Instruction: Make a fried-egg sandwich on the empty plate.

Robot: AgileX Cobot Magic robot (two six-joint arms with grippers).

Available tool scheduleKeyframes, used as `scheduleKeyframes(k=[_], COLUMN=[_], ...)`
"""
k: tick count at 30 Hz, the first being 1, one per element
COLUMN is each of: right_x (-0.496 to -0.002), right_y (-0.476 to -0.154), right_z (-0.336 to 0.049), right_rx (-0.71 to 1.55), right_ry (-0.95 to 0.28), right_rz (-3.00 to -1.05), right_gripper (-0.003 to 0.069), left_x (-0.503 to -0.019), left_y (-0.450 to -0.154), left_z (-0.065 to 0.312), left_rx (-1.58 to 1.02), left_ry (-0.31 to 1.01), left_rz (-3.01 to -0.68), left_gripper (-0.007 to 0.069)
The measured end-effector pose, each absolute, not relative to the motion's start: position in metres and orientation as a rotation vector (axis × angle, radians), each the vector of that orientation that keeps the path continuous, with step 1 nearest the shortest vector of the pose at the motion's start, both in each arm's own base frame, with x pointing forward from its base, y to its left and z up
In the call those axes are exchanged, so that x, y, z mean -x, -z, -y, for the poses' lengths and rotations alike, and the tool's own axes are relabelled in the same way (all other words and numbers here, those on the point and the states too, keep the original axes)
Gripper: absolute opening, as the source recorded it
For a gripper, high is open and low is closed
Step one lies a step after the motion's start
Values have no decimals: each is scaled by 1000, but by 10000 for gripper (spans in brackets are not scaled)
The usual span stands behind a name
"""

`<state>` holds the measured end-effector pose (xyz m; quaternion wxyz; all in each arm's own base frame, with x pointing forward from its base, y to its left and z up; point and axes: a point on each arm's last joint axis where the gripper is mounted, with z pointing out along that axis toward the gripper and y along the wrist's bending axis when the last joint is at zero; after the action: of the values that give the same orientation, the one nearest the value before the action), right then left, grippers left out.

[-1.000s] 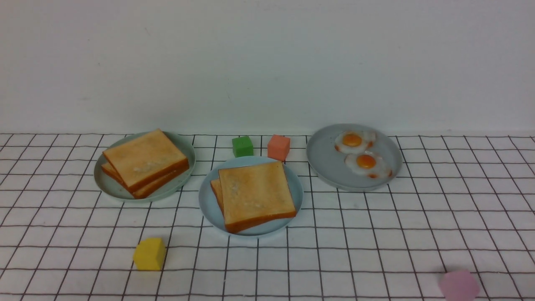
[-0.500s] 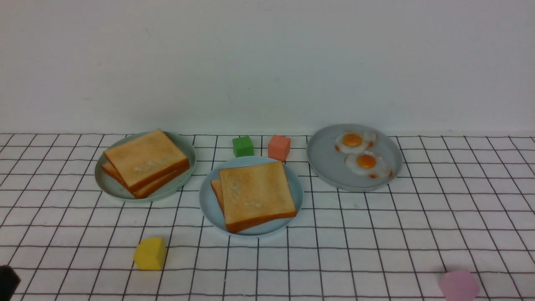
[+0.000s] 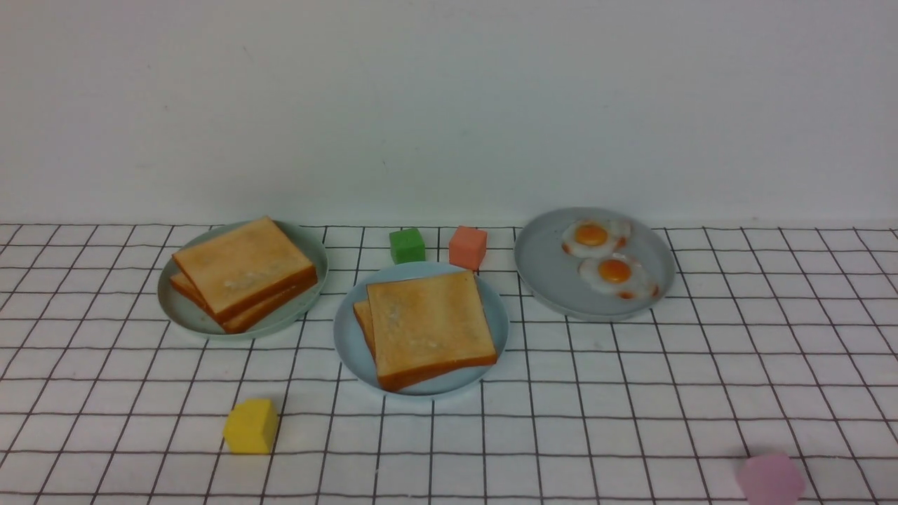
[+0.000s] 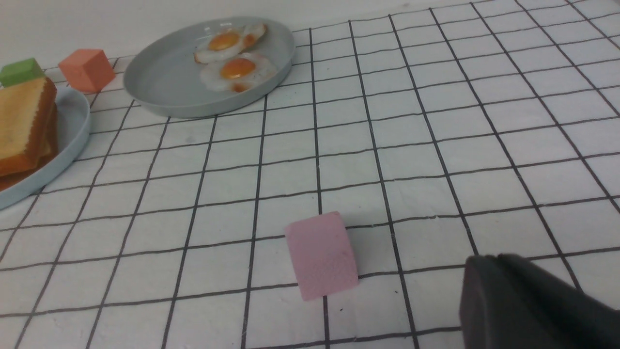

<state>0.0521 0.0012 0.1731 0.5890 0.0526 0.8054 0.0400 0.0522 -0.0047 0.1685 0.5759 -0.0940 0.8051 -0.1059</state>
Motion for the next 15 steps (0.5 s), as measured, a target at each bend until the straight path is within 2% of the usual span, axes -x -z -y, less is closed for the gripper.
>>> scheduleKeyframes(k=[15], right_x=[-52], right_y=[-173], right_z=[-1], right_rx=[-122], right_ry=[-93], right_rz=[-1876], right_gripper=[39], left_x=[-52], left_y=[-168], left_z=[5], left_rx=[218], left_ry=[247], left_rz=[-1886], left_gripper=[-13])
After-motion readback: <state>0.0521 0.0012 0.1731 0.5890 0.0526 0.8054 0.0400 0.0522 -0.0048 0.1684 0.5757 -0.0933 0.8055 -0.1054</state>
